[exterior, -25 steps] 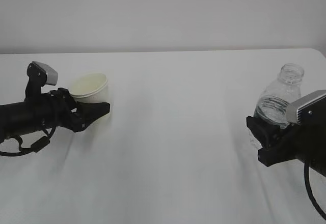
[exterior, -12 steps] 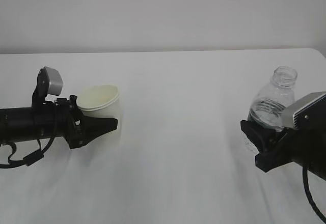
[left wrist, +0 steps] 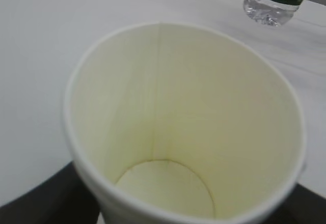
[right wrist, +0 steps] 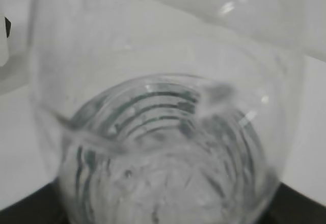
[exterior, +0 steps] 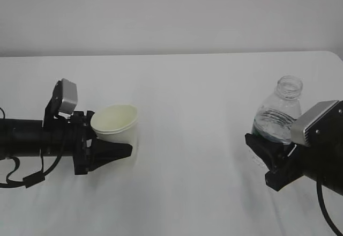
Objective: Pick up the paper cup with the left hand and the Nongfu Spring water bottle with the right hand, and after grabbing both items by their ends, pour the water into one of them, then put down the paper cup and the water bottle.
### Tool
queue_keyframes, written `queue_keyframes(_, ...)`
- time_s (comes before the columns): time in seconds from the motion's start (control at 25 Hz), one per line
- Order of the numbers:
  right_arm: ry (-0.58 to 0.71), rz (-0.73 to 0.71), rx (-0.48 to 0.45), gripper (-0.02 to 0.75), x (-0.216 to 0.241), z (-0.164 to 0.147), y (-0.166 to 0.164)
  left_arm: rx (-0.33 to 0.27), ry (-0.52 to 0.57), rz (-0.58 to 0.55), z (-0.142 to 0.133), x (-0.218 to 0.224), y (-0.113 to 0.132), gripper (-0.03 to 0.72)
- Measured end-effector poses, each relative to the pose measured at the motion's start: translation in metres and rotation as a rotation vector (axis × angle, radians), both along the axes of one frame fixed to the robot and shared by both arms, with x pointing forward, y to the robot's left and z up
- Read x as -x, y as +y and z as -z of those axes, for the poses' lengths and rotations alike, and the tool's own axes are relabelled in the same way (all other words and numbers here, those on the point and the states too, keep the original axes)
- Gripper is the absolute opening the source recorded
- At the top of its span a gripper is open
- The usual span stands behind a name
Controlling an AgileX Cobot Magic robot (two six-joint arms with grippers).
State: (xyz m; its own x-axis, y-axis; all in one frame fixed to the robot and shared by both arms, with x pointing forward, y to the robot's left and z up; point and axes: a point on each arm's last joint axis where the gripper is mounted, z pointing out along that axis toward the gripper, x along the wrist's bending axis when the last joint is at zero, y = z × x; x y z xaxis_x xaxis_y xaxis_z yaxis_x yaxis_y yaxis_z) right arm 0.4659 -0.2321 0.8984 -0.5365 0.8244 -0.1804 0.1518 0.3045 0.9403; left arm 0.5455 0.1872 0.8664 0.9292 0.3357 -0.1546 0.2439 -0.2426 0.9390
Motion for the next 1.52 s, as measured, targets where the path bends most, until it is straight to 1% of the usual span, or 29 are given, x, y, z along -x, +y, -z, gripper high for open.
queue_keyframes(0.36,-0.016,-0.053,0.032,0.446,0.002,0.0,0.003,-0.001,-0.001,0.191,0.0,0.026,-0.054,0.511)
queue_keyframes(0.52,-0.017,-0.076,0.036,0.446,0.003,0.0,0.005,0.004,0.0,0.237,0.0,0.036,-0.07,0.51)
queue_keyframes(0.68,-0.027,-0.101,0.041,0.446,0.002,-0.001,0.007,0.009,0.002,0.259,-0.001,0.041,-0.081,0.509)
queue_keyframes(0.84,-0.048,-0.113,0.043,0.446,-0.004,-0.004,0.008,0.018,0.004,0.24,-0.001,0.041,-0.082,0.509)
queue_keyframes(1.08,-0.036,-0.147,0.086,0.446,-0.017,-0.006,0.014,0.022,-0.03,0.22,-0.002,0.038,-0.082,0.509)
queue_keyframes(1.24,-0.065,-0.17,0.096,0.446,-0.026,-0.012,0.021,0.024,-0.033,0.214,-0.003,0.037,-0.082,0.509)
queue_keyframes(1.52,-0.069,-0.219,0.152,0.446,-0.041,-0.019,0.039,0.024,-0.033,0.214,-0.003,0.037,-0.082,0.504)
